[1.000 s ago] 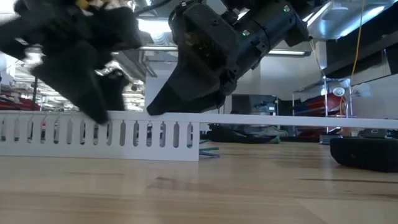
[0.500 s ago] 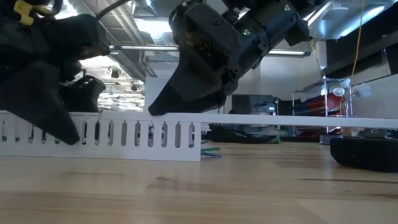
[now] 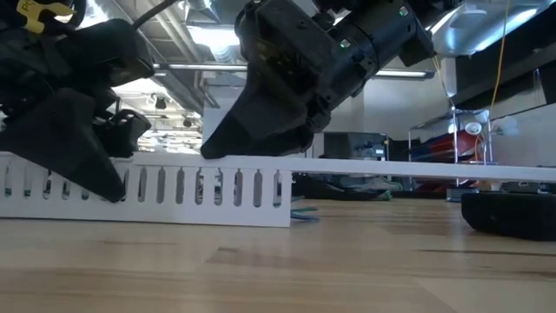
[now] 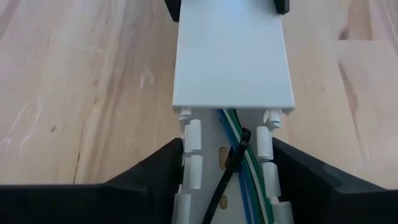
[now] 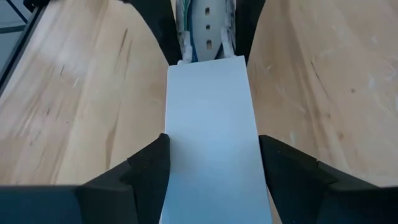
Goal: Ziptie cables
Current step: Close the white cable duct lid
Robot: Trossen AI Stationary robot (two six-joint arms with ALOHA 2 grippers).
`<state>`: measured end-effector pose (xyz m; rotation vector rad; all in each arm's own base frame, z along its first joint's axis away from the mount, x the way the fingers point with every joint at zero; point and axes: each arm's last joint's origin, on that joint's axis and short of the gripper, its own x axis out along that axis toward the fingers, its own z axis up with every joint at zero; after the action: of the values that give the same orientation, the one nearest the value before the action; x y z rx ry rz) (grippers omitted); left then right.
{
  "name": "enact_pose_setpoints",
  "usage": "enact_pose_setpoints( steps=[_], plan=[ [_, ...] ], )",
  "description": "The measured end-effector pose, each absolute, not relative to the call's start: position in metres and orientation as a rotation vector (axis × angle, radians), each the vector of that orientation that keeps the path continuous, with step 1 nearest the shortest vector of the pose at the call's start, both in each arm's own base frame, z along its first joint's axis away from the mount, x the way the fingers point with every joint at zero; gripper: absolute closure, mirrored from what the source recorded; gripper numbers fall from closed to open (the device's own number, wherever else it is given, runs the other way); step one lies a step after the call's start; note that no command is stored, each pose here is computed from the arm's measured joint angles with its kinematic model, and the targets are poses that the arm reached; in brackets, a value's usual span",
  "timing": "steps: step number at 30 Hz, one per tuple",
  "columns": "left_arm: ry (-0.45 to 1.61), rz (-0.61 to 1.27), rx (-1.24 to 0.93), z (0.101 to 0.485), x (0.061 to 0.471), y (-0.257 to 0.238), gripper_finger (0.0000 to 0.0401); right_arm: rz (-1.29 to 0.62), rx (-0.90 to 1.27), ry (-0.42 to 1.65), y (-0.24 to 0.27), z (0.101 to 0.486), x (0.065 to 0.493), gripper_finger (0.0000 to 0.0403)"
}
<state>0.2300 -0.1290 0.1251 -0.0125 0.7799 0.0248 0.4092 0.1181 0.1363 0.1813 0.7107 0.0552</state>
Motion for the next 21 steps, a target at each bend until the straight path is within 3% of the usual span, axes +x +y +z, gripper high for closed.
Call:
enact_pose_setpoints(
  steps=[21],
  plan=[
    [0.723,0.024,-0.033,0.119,0.243,-0.13,0.0191,0.055,0.195,0.669,0.121,0.128,0.421,0.0185]
  ],
)
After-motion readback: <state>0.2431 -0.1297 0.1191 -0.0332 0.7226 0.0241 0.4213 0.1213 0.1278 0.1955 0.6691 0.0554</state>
